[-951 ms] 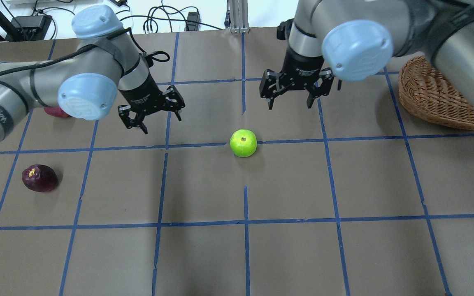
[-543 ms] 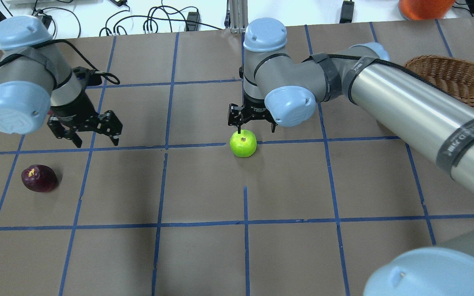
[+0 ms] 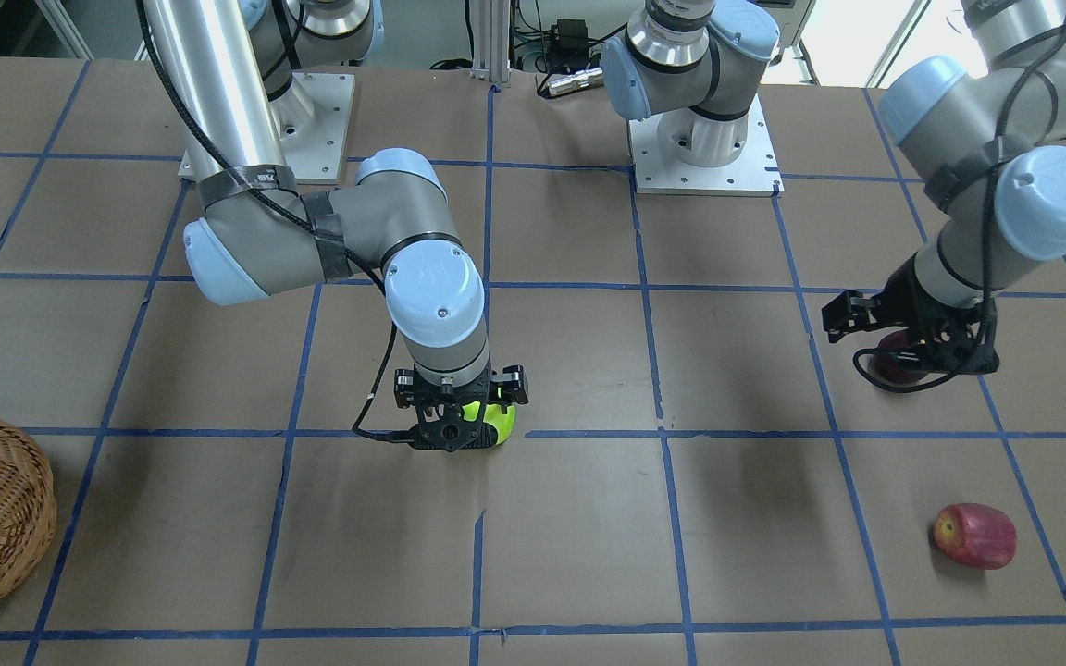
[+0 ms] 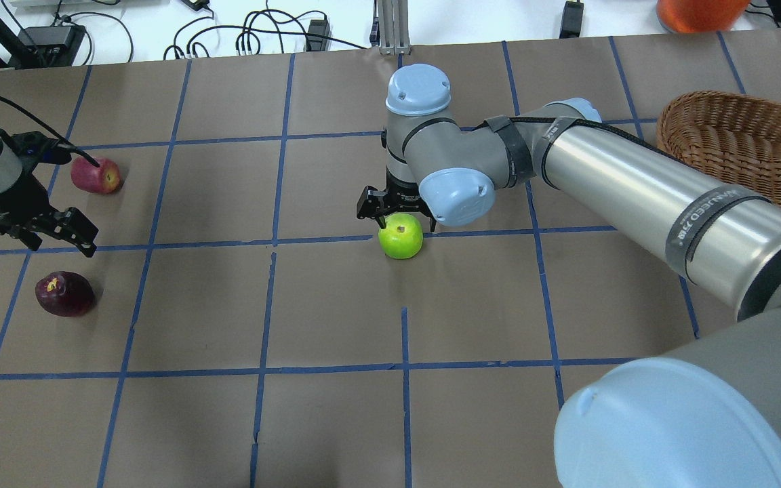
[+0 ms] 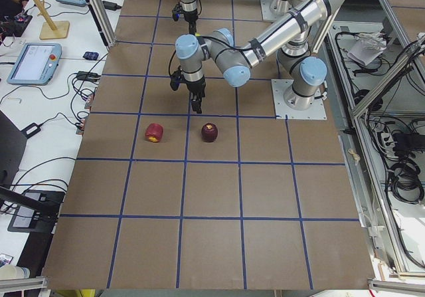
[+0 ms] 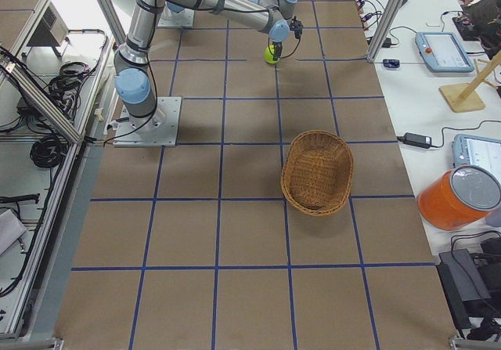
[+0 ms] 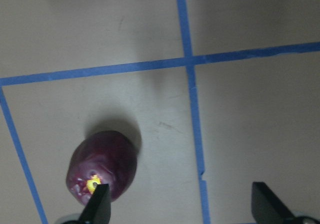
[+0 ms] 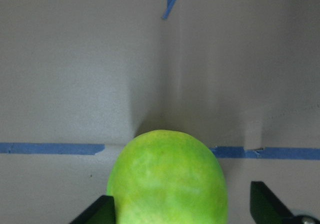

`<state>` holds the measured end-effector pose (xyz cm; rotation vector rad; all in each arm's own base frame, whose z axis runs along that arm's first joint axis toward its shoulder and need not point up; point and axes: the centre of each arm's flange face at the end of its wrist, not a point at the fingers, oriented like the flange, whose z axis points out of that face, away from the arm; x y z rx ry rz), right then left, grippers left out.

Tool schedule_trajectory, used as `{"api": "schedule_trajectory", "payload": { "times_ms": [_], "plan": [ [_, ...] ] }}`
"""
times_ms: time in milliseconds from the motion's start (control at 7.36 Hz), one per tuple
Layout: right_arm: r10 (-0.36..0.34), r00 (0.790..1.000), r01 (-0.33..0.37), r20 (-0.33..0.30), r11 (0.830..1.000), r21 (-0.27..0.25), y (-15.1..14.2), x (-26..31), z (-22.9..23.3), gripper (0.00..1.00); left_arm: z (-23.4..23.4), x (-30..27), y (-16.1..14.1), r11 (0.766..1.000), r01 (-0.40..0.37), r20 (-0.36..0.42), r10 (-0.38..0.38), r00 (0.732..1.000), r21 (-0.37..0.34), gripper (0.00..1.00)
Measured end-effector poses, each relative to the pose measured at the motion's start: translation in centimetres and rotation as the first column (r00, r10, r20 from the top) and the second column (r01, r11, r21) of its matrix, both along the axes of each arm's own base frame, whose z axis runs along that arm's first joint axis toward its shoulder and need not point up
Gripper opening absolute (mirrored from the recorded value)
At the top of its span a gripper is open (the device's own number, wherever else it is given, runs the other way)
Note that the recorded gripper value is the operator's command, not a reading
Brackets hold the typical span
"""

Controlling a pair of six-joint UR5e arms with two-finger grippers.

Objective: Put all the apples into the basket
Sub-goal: 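Carry the green apple to the basket while left grasps the red apple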

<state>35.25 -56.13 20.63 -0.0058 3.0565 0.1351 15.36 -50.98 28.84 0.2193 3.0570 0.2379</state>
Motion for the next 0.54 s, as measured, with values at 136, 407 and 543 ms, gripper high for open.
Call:
{"api": "schedule_trajectory", "payload": {
  "times_ms": [136,407,543],
  "plan": [
    [-0.004,1.000,0.004,0.004,1.000,0.007,0.1,0.3,-0.7,1.00,-1.3,1.4,0.7,1.000,0.024,-0.010,-0.024,1.000,0.011,1.00],
    [-0.002,1.000,0.002,0.005,1.000,0.020,0.4,0.9,-1.5,1.00,-4.4,4.7,2.7,1.000,0.016,-0.027,-0.015,1.000,0.022,1.00],
    [0.001,1.000,-0.001,0.003,1.000,0.024,0.5,1.0,-1.9,0.31,-5.6,5.6,3.2,1.000,0.003,-0.034,-0.002,0.999,0.028,1.00]
  ]
}}
